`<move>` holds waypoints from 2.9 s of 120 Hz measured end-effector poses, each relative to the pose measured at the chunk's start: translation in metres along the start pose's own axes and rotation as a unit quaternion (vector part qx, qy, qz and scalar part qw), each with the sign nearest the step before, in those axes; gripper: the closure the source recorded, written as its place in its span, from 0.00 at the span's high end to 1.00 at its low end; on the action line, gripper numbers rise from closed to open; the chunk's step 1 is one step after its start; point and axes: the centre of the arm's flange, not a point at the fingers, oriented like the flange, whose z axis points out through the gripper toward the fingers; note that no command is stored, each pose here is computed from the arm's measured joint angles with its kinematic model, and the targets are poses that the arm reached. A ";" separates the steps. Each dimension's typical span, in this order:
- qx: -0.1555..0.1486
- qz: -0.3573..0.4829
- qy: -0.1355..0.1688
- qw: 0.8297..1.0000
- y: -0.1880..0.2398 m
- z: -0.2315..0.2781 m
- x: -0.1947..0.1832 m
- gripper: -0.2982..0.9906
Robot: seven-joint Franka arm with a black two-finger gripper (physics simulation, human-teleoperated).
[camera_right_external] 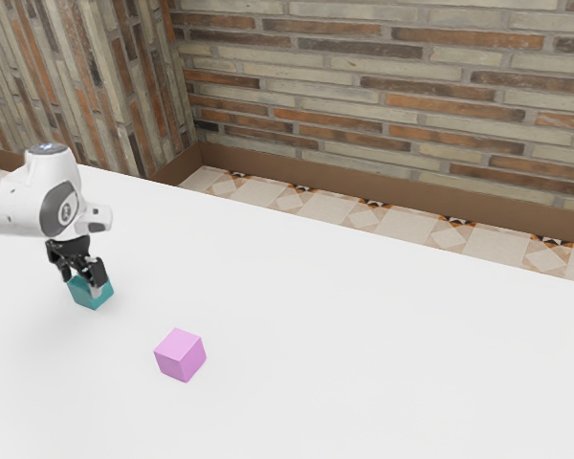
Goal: Pick up the blue block with one arm, and put the blue block on the pink block with one arm
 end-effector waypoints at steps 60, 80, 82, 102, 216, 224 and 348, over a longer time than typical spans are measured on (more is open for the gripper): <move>-0.015 -0.011 0.007 1.000 -0.015 0.002 -0.004 0.51; -0.012 -0.011 0.025 1.000 -0.012 -0.049 -0.014 0.51; -0.012 -0.010 0.026 1.000 -0.010 -0.054 -0.015 0.51; -0.027 0.004 0.019 0.999 0.015 -0.078 -0.026 0.50; -0.058 0.109 -0.013 0.992 0.230 -0.116 -0.008 0.49; -0.057 0.110 -0.013 0.992 0.241 -0.120 -0.011 0.49; -0.052 0.064 -0.051 0.995 0.271 -0.080 -0.035 0.53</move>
